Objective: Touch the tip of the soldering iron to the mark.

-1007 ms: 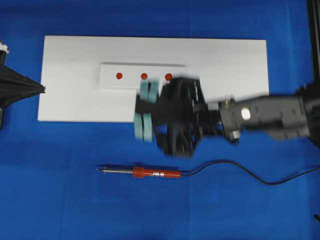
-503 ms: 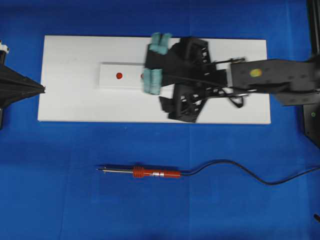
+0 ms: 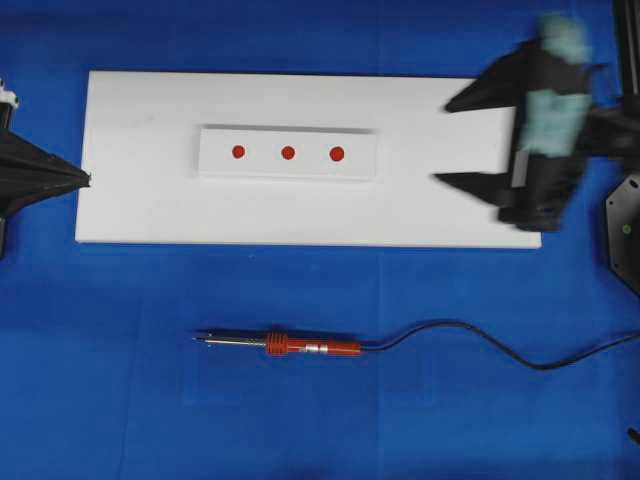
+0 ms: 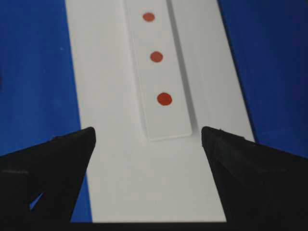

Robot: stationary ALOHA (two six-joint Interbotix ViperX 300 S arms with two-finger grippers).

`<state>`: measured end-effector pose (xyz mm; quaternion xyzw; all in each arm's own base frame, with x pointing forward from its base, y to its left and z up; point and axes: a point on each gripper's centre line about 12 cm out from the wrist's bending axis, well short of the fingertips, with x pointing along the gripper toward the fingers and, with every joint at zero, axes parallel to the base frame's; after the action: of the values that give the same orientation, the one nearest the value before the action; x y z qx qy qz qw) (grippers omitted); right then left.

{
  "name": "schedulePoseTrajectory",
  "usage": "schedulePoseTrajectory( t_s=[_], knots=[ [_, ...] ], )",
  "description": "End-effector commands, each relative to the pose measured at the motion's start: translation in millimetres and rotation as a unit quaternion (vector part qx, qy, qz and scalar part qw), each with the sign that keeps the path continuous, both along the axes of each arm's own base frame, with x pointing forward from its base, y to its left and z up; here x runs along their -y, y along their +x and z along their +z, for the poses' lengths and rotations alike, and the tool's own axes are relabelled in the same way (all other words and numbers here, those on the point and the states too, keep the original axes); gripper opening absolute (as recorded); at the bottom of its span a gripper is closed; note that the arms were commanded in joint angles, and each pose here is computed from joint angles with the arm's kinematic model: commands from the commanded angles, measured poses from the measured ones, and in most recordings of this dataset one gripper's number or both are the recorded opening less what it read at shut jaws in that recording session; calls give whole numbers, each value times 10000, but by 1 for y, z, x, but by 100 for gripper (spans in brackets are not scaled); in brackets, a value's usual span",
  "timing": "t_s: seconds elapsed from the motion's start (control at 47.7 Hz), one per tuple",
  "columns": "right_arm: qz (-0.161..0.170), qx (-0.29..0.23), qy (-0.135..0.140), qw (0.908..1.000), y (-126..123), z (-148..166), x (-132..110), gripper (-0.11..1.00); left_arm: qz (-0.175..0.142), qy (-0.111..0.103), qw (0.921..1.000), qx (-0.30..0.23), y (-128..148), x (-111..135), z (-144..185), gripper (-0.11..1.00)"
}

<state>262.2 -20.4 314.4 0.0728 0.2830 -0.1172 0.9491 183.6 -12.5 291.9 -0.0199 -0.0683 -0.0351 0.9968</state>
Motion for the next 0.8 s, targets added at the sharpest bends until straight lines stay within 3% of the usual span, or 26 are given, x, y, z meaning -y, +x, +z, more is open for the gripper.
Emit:
schedulePoseTrajectory(
  t_s=[0.0, 0.315, 0.776],
  knots=[
    [44, 370, 11, 9993, -20, 9, -1, 89, -17, 3, 10000, 62, 1, 1, 4, 0],
    [152, 802, 2, 9967, -68, -14, -3, 89, -17, 4, 10000, 54, 1, 1, 4, 0],
    [478, 1236, 13, 9912, -91, -58, -10, 87, -17, 5, 10000, 39, 1, 1, 3, 0]
  ],
)
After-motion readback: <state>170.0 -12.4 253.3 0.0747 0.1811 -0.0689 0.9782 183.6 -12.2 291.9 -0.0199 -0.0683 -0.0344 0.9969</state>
